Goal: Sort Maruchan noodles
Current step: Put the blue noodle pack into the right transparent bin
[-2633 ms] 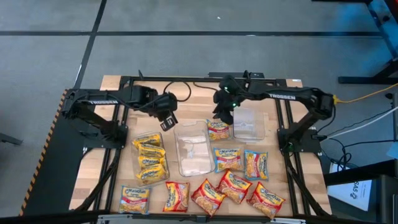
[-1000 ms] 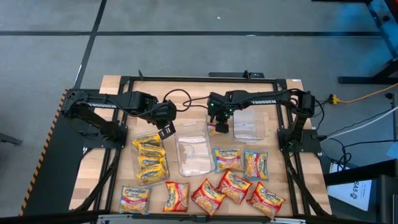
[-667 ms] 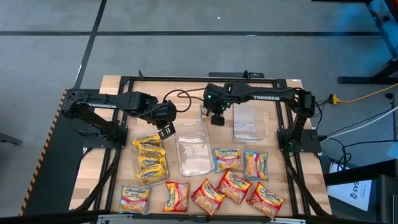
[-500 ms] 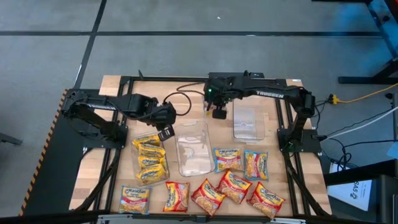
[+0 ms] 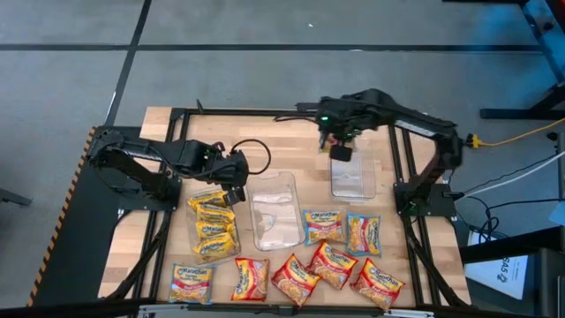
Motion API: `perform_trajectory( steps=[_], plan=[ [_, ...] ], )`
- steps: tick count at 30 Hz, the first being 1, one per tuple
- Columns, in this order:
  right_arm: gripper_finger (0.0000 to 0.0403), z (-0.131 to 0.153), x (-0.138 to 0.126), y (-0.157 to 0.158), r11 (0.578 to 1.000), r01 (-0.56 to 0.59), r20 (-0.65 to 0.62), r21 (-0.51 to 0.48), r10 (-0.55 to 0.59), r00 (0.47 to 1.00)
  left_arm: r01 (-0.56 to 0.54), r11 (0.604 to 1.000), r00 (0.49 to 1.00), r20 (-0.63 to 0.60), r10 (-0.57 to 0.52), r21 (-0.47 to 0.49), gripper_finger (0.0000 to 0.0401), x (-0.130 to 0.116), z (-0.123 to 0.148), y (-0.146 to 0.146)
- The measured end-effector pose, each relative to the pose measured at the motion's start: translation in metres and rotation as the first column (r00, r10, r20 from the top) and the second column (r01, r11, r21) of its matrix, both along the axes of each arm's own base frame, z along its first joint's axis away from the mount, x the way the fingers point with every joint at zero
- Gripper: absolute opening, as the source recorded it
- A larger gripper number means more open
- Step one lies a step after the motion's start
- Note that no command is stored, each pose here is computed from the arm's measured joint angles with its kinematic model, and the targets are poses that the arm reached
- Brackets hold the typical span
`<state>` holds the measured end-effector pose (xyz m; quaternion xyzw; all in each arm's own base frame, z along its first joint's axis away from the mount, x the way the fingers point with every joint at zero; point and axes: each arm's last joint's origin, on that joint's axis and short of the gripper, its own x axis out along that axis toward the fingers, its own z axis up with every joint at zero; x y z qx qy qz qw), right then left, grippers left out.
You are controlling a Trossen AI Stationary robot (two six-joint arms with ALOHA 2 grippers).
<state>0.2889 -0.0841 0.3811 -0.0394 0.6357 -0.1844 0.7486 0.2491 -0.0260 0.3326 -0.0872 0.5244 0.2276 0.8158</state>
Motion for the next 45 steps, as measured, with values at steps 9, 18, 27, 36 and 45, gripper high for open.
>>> perform_trajectory(
  steps=[9, 18, 27, 36, 45],
  plan=[
    [0.0, 0.014, -0.067, 0.013, 0.995, 0.092, 0.126, -0.025, -0.088, 0.988, -0.002, 1.0, 1.0, 0.01, 0.002, -0.001, 0.0069, 0.001, 0.0, 0.0],
    [0.0, -0.043, -0.083, 0.006, 0.991, 0.133, 0.179, -0.018, -0.127, 0.976, -0.001, 1.0, 1.0, 0.03, 0.001, -0.004, 0.0069, 0.003, 0.001, 0.0],
    [0.0, -0.103, -0.079, -0.014, 0.987, 0.157, 0.183, -0.018, -0.151, 0.972, -0.001, 1.0, 1.0, 0.03, 0.001, -0.004, 0.0069, 0.003, 0.001, 0.0],
    [0.0, -0.128, -0.086, -0.029, 0.981, 0.189, 0.207, 0.032, -0.192, 0.959, -0.024, 1.0, 0.999, 0.038, 0.025, -0.015, 0.0069, 0.003, 0.001, 0.0],
    [0.0, -0.138, -0.084, -0.029, 0.977, 0.203, 0.24, 0.068, -0.214, 0.947, -0.046, 0.999, 0.998, 0.044, 0.047, -0.025, 0.0069, 0.003, 0.001, 0.0]
  ],
)
